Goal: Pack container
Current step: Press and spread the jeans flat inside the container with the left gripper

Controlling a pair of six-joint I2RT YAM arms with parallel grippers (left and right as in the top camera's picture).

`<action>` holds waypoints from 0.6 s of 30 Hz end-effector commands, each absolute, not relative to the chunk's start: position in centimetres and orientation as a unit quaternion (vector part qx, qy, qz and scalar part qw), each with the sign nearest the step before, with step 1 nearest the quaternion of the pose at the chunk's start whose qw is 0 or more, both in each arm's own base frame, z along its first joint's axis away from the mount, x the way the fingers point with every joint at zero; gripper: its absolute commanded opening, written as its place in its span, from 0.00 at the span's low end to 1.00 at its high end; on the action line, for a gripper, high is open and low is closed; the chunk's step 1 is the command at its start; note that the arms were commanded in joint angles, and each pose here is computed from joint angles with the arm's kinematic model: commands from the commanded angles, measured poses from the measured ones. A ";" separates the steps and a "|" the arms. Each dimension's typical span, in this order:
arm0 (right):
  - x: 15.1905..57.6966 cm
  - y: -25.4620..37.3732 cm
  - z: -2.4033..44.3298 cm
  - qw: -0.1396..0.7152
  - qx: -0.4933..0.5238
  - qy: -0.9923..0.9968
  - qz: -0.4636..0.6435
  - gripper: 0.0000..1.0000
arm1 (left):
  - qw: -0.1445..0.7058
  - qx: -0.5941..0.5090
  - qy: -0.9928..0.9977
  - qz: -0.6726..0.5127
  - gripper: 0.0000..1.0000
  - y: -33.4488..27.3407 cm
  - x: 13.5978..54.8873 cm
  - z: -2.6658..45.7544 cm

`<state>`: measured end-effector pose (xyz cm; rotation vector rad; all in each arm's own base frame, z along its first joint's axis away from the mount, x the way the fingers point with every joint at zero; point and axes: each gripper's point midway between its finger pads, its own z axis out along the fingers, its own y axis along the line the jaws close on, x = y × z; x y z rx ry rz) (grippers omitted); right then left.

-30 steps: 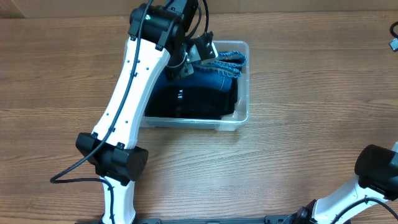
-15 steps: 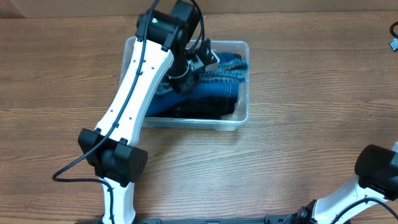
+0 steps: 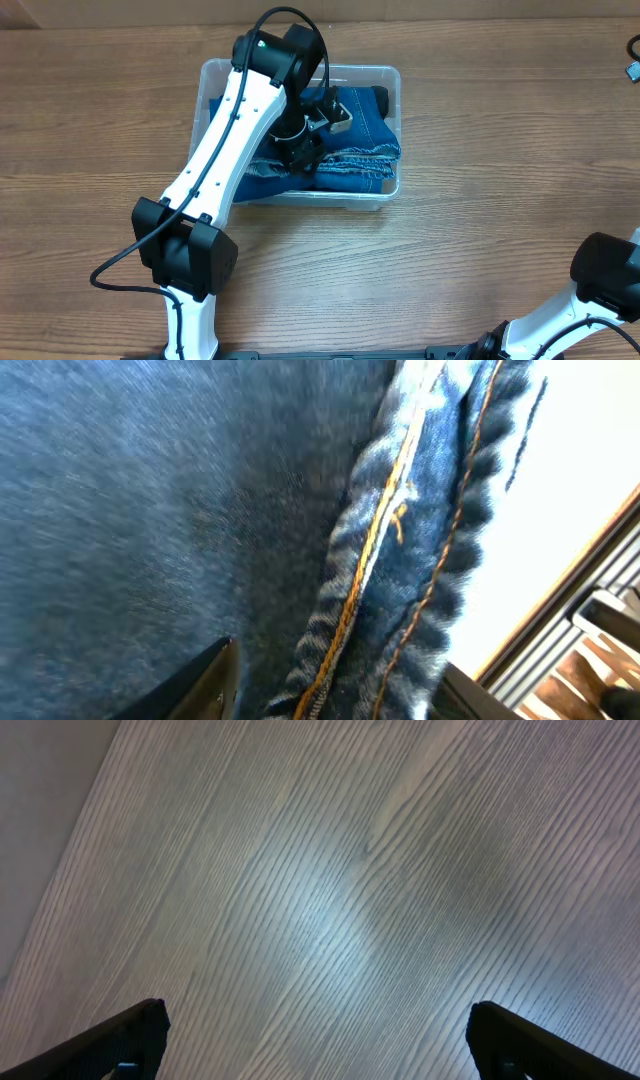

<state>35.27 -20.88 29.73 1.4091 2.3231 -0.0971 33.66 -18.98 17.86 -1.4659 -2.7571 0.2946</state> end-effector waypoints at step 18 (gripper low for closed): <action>35.2 -21.0 30.3 0.219 0.507 0.833 -0.036 1.00 | 0.017 -0.152 -0.988 0.034 0.04 -17.5 32.1 19.4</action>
